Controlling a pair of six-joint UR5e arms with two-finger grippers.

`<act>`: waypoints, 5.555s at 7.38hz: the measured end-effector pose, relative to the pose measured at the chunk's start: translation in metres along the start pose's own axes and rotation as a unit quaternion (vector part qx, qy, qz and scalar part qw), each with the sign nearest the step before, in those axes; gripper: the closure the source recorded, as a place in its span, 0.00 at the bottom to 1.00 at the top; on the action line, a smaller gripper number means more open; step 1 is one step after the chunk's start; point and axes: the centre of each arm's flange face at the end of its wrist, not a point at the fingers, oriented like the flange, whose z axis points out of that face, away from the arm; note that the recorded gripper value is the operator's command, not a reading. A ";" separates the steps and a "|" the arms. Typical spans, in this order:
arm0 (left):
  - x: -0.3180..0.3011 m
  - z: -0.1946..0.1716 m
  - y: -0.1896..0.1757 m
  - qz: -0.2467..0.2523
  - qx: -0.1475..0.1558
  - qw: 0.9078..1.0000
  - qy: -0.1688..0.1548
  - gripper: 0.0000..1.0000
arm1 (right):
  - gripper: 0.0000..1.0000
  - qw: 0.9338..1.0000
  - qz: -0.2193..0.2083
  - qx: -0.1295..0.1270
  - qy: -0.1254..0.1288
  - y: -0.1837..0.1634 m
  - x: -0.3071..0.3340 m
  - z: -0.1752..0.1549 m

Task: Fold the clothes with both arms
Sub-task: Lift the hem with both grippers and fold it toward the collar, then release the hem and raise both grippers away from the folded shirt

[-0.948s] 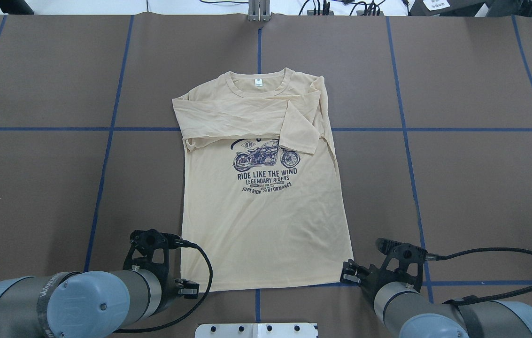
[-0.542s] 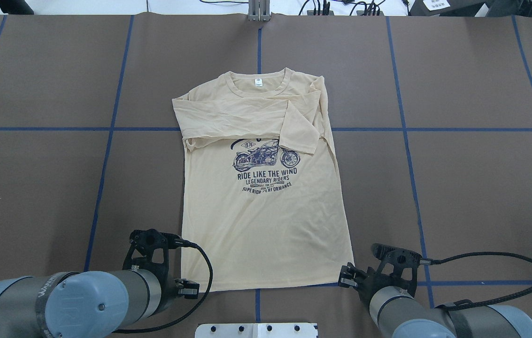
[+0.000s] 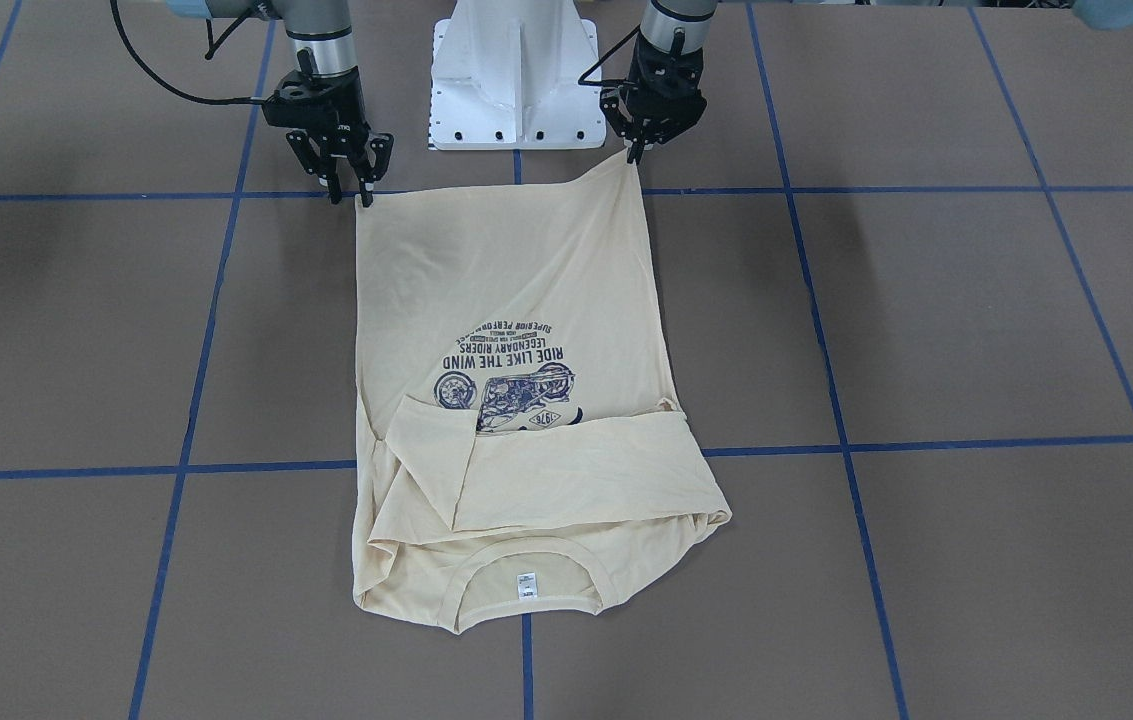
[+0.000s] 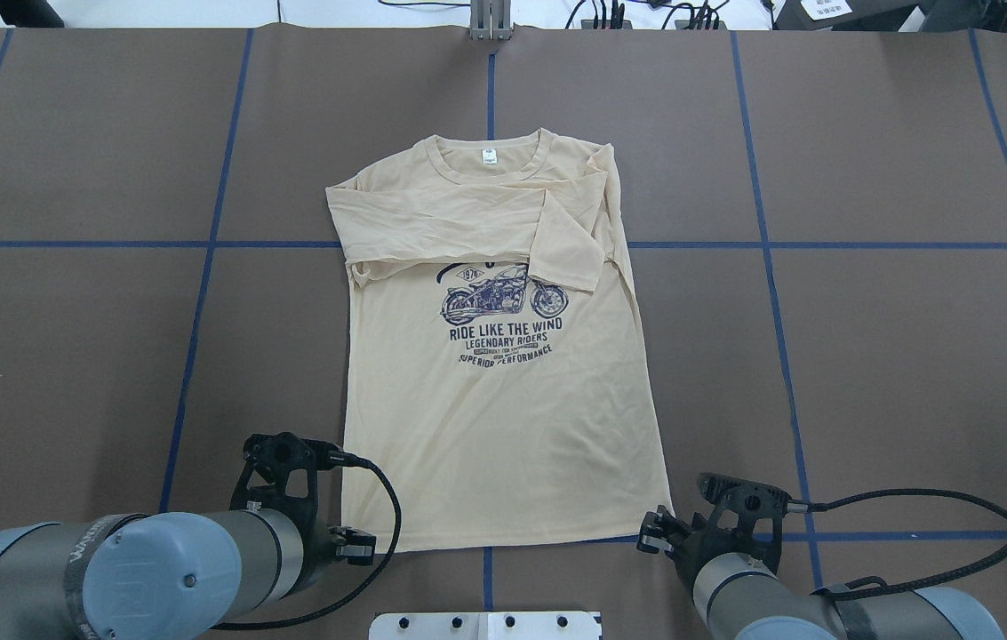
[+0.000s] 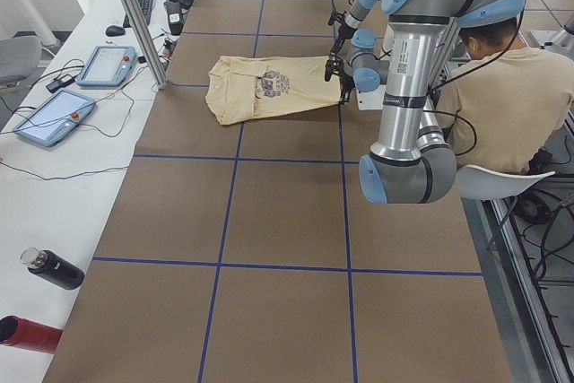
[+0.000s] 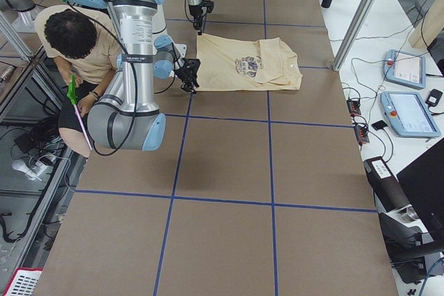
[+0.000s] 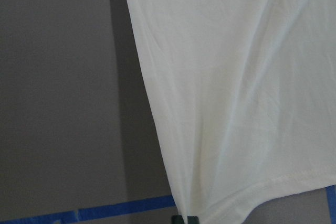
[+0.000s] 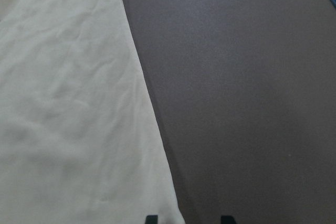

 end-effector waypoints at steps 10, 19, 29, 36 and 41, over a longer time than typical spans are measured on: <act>0.004 -0.037 0.000 0.005 -0.019 0.999 0.031 1.00 | 1.00 0.997 0.067 -0.029 -0.037 -0.055 -0.023 -0.075; 0.034 -0.076 -0.082 0.054 -0.009 0.998 -0.002 1.00 | 1.00 0.994 0.064 -0.082 -0.035 -0.136 -0.059 -0.169; -0.036 0.040 -0.289 0.078 0.124 0.986 -0.074 1.00 | 1.00 0.992 0.115 0.060 -0.007 -0.319 -0.124 0.026; -0.049 0.025 -0.285 0.165 0.131 0.976 -0.048 0.00 | 0.00 0.999 0.051 -0.001 -0.011 -0.377 -0.103 0.044; -0.050 0.043 -0.160 0.117 0.064 0.991 0.030 0.06 | 0.00 0.999 0.021 -0.011 -0.037 -0.370 -0.039 0.029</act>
